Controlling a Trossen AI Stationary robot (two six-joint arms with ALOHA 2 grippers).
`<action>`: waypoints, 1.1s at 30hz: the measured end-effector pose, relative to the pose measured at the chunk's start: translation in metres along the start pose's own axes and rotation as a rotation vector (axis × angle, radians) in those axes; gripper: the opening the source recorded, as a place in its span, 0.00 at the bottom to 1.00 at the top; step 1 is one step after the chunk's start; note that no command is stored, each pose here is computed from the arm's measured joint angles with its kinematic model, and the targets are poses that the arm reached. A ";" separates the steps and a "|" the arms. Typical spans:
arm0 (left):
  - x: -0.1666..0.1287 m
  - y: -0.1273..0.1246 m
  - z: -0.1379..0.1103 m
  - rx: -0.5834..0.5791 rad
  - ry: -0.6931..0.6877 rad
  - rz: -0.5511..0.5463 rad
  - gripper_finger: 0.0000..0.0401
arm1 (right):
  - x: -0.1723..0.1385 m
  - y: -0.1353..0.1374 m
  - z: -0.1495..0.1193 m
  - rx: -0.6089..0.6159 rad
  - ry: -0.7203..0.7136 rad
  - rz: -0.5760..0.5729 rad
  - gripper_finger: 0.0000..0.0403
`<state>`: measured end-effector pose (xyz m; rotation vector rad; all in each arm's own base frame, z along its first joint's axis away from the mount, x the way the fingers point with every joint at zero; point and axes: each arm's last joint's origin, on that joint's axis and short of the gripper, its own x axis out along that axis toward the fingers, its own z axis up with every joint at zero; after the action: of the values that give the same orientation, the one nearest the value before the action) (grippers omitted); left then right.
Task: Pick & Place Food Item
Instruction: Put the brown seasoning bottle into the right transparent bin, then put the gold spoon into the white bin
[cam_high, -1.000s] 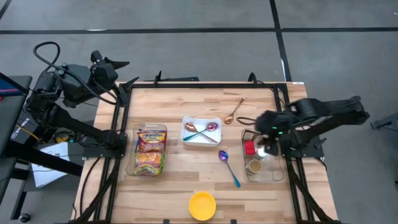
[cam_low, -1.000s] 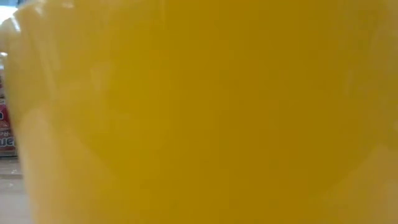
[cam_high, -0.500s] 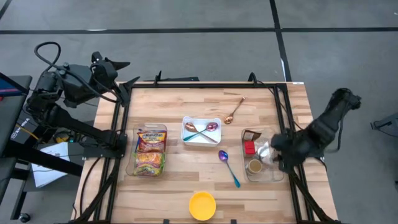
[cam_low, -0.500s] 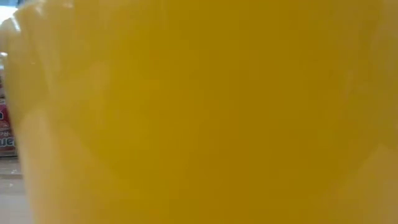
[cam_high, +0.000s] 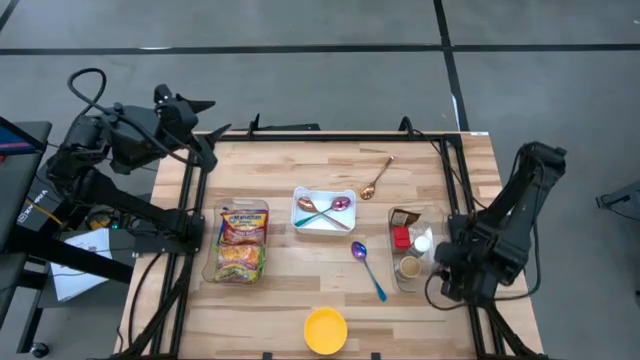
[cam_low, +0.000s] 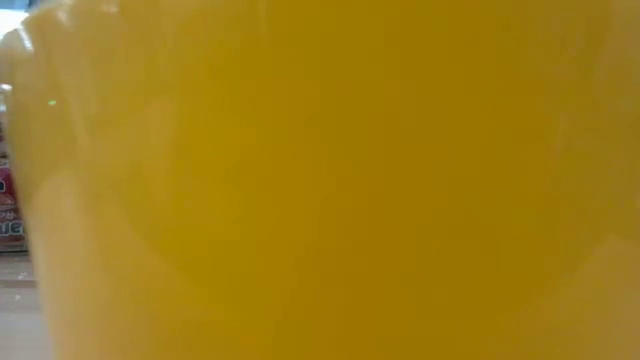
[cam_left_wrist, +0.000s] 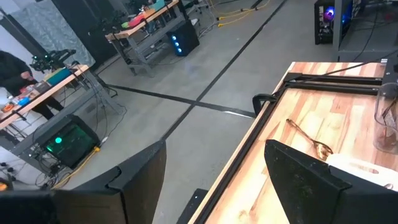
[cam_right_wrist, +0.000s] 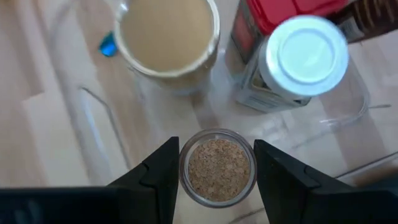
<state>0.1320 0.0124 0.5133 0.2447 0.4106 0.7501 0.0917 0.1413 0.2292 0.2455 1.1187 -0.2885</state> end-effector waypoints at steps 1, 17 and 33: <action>0.001 -0.001 0.000 -0.006 0.002 0.001 0.66 | 0.004 0.001 -0.003 0.005 0.000 -0.010 0.41; 0.003 -0.003 0.001 -0.033 0.007 0.006 0.66 | 0.038 -0.003 -0.014 0.011 0.000 -0.024 0.41; 0.003 -0.003 0.001 -0.033 0.008 0.006 0.66 | 0.040 0.000 -0.010 -0.009 -0.007 0.001 0.58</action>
<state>0.1364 0.0123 0.5122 0.2124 0.4046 0.7633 0.0989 0.1402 0.1887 0.2368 1.1128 -0.2828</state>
